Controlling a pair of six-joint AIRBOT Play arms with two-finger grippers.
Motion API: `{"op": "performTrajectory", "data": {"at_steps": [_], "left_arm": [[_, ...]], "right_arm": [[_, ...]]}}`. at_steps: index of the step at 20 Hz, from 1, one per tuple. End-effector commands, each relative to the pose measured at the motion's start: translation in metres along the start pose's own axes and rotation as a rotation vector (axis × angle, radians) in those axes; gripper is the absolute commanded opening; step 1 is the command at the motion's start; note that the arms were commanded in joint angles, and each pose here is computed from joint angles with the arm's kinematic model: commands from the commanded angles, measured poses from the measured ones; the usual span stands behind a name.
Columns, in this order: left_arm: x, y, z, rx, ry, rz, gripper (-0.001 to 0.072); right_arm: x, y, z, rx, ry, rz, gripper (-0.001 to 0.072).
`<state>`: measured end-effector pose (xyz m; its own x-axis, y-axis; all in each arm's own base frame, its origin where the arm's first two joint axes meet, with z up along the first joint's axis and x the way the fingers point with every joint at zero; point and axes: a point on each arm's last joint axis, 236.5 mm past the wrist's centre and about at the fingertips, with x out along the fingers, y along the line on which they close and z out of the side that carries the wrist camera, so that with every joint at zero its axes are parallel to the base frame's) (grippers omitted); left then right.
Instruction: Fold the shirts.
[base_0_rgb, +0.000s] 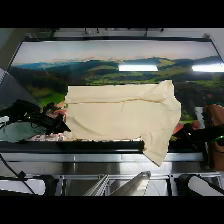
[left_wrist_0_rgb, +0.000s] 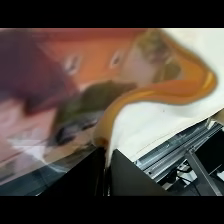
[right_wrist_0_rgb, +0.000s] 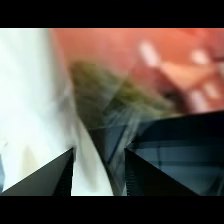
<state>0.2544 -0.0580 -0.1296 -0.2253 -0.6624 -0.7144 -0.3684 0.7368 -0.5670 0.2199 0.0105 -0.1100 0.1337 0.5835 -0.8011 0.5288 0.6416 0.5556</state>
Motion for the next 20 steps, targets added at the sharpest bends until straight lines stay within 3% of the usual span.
{"op": "performTrajectory", "data": {"at_steps": [1,11,12,13,20], "left_arm": [[0.003,0.016,-0.012,-0.045,0.017,-0.014,0.0021],[0.017,0.014,-0.025,-0.007,0.065,-0.006,0.0020],[0.018,0.013,-0.026,-0.003,0.069,-0.004,0.0020],[0.019,0.013,-0.027,0.000,0.072,-0.002,0.0020],[0.018,0.009,-0.034,0.003,0.103,-0.014,0.0020]], "right_arm": [[0.008,0.000,0.007,-0.008,-0.019,0.022,0.0367],[0.053,0.022,-0.008,-0.011,0.105,0.079,0.0357],[0.056,0.023,-0.011,-0.019,0.121,0.075,0.0146],[0.056,0.023,-0.012,-0.025,0.123,0.075,0.0054],[0.015,0.039,-0.011,-0.010,0.059,0.133,0.0029]]}}
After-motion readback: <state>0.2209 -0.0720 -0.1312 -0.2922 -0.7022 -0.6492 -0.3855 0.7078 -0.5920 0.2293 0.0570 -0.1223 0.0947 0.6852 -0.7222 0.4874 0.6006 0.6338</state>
